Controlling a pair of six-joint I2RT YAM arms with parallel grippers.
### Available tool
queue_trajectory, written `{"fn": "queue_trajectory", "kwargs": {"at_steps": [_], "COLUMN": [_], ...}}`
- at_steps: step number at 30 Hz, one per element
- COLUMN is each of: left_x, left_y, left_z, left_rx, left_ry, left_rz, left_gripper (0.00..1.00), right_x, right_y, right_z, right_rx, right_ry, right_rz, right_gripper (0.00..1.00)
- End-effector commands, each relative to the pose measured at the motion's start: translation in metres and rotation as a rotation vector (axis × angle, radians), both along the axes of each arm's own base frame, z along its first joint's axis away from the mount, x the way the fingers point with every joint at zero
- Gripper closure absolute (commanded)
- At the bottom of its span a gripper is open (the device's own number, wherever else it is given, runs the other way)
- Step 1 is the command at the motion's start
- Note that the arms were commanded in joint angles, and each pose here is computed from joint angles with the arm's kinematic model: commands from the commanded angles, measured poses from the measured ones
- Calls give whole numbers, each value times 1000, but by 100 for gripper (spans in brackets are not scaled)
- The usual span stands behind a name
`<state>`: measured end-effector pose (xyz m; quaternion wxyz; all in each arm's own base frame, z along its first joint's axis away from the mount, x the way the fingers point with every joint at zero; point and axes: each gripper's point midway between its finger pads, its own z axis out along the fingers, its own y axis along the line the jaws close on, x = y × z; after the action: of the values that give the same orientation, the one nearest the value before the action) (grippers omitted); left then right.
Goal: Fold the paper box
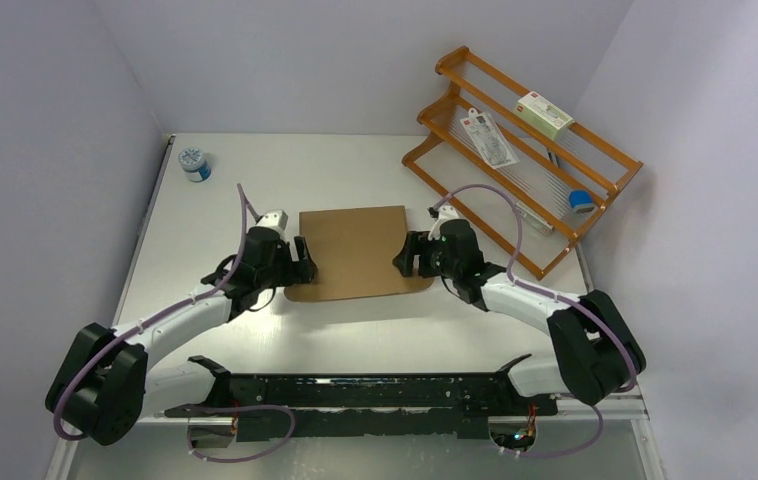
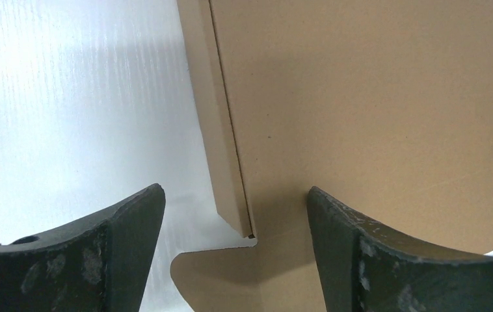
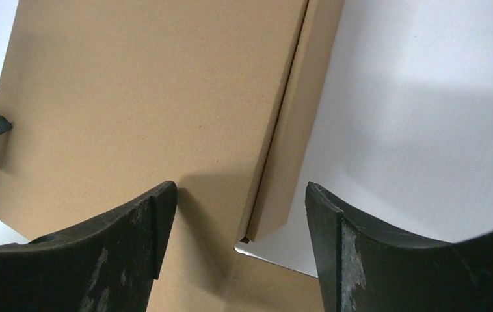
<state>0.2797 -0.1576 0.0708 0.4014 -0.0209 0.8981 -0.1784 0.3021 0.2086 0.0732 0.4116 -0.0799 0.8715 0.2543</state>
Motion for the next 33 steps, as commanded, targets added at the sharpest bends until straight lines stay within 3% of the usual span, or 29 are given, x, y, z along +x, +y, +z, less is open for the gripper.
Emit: {"fn": "queue_trajectory", "kwargs": {"at_steps": [1,5,10,20,28,33], "left_x": [-8,-11,-17,-6,29,39], "left_y": [7,12,18,4,-32,-23], "left_z": [-13,-22,-37,-29,-4,32], "left_rx": [47,70,87,21,-79,-62], "left_ry": [38,60,84,30,-23,-93], "left_rz": [8,18,32,10,-47,4], "left_gripper": [17,21,28,37,29,15], "right_x": [-1,-2,-14,-10,-5,7], "right_y": [-8,-9,-8,4,16,-6], "right_z": [-14,-23,-47,-37,-13,25], "right_rx": [-40,-43,-33,18,64,-23], "right_ry": [12,31,102,63,7,-135], "right_rz": [-25,-28,-23,24,68,12], "right_gripper": [25,28,39,42,36,24]}}
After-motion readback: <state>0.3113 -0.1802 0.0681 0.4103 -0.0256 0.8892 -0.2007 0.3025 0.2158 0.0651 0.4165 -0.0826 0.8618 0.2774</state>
